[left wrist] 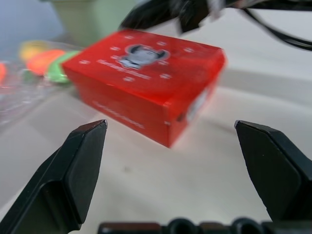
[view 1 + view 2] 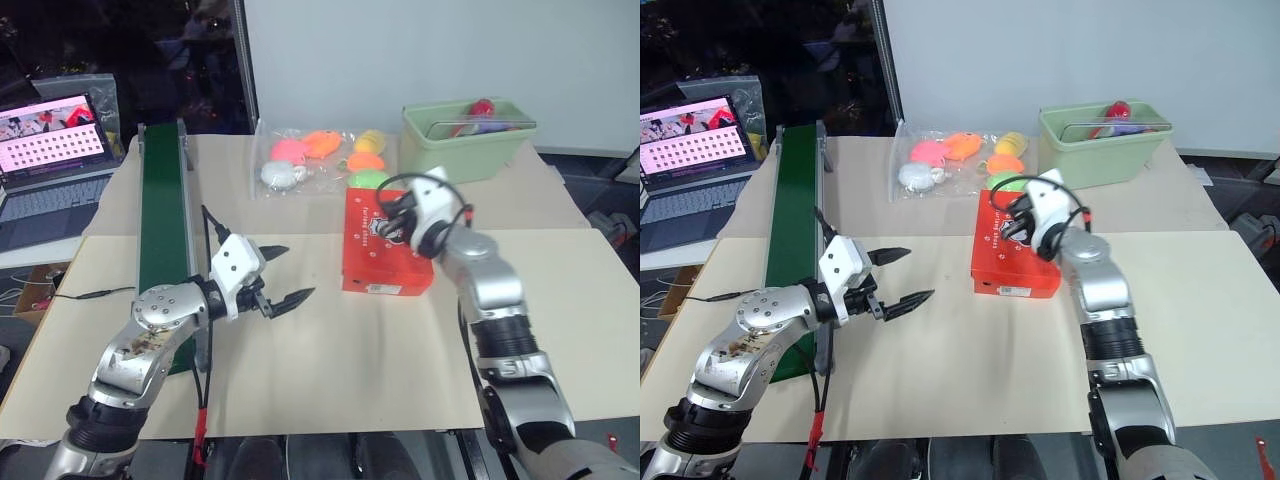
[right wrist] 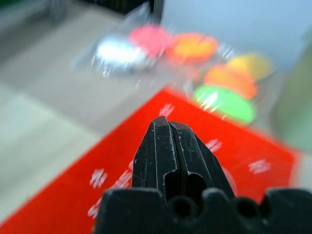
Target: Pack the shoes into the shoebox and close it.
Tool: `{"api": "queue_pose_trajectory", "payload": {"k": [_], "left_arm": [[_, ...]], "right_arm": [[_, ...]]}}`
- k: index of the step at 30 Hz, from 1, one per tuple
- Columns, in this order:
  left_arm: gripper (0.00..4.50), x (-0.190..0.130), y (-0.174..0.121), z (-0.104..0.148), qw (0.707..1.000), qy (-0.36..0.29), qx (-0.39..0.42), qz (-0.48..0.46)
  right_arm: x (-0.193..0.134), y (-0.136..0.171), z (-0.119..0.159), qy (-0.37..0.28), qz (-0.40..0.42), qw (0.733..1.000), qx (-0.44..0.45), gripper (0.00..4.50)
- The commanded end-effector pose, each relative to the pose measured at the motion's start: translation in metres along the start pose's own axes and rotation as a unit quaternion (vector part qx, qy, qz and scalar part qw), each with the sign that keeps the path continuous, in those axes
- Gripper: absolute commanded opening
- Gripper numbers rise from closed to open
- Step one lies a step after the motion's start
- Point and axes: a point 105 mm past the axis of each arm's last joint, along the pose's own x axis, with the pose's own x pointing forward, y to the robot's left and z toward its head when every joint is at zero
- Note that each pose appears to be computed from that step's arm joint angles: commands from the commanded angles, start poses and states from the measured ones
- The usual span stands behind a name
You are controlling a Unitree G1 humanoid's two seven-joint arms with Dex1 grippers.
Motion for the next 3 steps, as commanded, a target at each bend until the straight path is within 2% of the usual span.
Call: {"api": "queue_pose_trajectory", "payload": {"k": [1, 3], "left_arm": [[4.5, -0.007, 0.011, 0.012, 0.998, -0.024, -0.001, 0.056], [4.5, -0.008, 0.018, 0.013, 0.996, -0.032, -0.006, 0.089]], "right_arm": [[-0.029, -0.027, 0.003, -0.002, -0.038, 0.999, 0.004, 0.03], [-0.04, -0.037, -0.003, 0.009, -0.058, 0.998, 0.011, 0.03]]}}
